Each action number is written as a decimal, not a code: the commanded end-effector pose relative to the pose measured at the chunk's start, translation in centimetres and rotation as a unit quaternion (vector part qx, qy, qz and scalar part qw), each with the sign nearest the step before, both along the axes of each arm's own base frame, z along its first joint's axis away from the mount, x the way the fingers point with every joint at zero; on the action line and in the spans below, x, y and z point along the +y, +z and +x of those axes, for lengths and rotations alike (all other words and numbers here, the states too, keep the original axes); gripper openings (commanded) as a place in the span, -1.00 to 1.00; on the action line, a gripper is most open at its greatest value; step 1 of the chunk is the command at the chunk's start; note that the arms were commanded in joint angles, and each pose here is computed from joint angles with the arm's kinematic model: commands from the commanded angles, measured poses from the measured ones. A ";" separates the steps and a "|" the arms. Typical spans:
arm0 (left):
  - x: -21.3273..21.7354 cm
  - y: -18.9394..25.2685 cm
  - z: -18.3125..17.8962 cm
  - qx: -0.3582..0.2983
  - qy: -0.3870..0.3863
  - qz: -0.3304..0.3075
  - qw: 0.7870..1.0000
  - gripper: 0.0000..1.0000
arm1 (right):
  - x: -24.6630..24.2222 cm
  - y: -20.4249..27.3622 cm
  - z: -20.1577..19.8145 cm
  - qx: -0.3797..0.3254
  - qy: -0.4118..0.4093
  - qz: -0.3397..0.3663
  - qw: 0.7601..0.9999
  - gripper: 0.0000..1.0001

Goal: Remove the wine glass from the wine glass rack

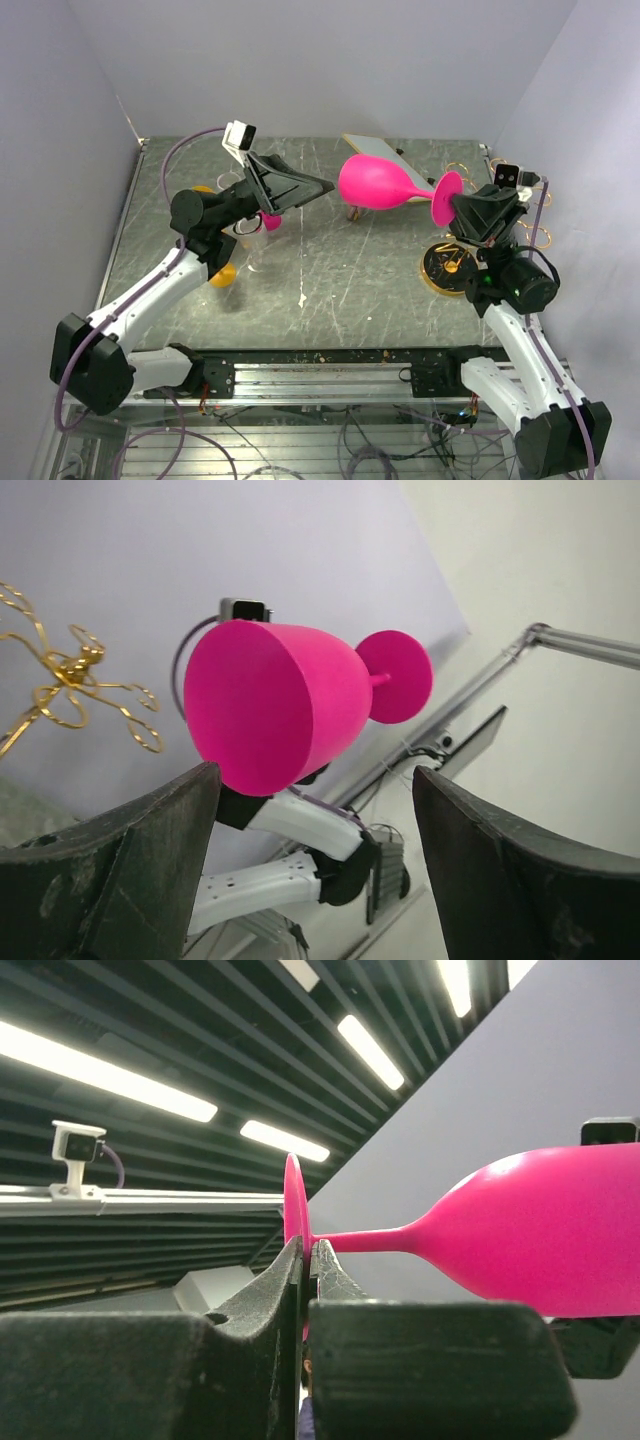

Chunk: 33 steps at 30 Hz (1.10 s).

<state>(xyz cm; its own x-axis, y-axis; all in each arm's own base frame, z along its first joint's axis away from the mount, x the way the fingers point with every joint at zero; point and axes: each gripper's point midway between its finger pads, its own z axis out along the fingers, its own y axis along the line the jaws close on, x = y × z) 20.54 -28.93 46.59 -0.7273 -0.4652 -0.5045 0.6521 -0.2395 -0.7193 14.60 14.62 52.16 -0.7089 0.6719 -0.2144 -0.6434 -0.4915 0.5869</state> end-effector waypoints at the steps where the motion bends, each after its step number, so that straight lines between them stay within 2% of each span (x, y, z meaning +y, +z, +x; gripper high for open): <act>1: 0.8 2.6 -4.2 -0.068 -0.081 -0.050 0.993 0.75 | -1.2 0.4 -2.2 -0.008 0.068 0.050 0.996 -1.00; 4: -0.4 2.6 -4.6 -0.071 -0.094 -0.039 0.992 0.73 | -1.2 -0.2 -1.8 0.002 0.078 0.056 0.995 -1.00; 10: -2.3 2.5 -5.8 -0.084 -0.121 -0.034 0.988 0.56 | -1.1 -0.9 -1.4 0.014 0.085 0.054 0.995 -1.00; 13: -2.7 2.7 -6.3 -0.090 -0.132 -0.039 0.986 0.35 | -0.9 -1.6 -0.8 0.028 0.076 0.049 0.995 -1.00; 19: -2.8 1.8 -6.3 -0.080 -0.123 -0.036 0.989 -0.04 | 0.3 -4.2 1.5 0.091 0.047 0.005 0.995 -0.78; 25: -2.9 0.1 -5.7 -0.050 -0.104 -0.017 0.993 -0.69 | 1.4 -6.5 2.9 0.119 -0.020 -0.065 0.991 -0.70; 27: -3.0 -0.9 -5.5 -0.037 -0.097 -0.004 0.995 -0.85 | 1.8 -7.1 3.4 0.116 -0.057 -0.102 0.986 -0.57; 29: -3.0 -2.4 -5.2 -0.020 -0.080 0.022 0.996 -0.86 | 2.1 -7.9 4.3 0.119 -0.112 -0.162 0.973 -0.39; 30: -2.9 -3.4 -5.1 -0.012 -0.068 0.040 0.997 -0.86 | 2.1 -9.6 5.7 0.147 -0.147 -0.211 0.955 -0.26; 32: -2.6 -5.3 -4.7 0.007 -0.038 0.080 0.996 -0.86 | 1.4 -11.2 7.0 0.152 -0.222 -0.294 0.917 0.15; 33: -2.4 -6.4 -4.1 0.023 -0.012 0.102 0.994 -0.86 | 0.8 -12.2 7.8 0.157 -0.252 -0.329 0.896 0.25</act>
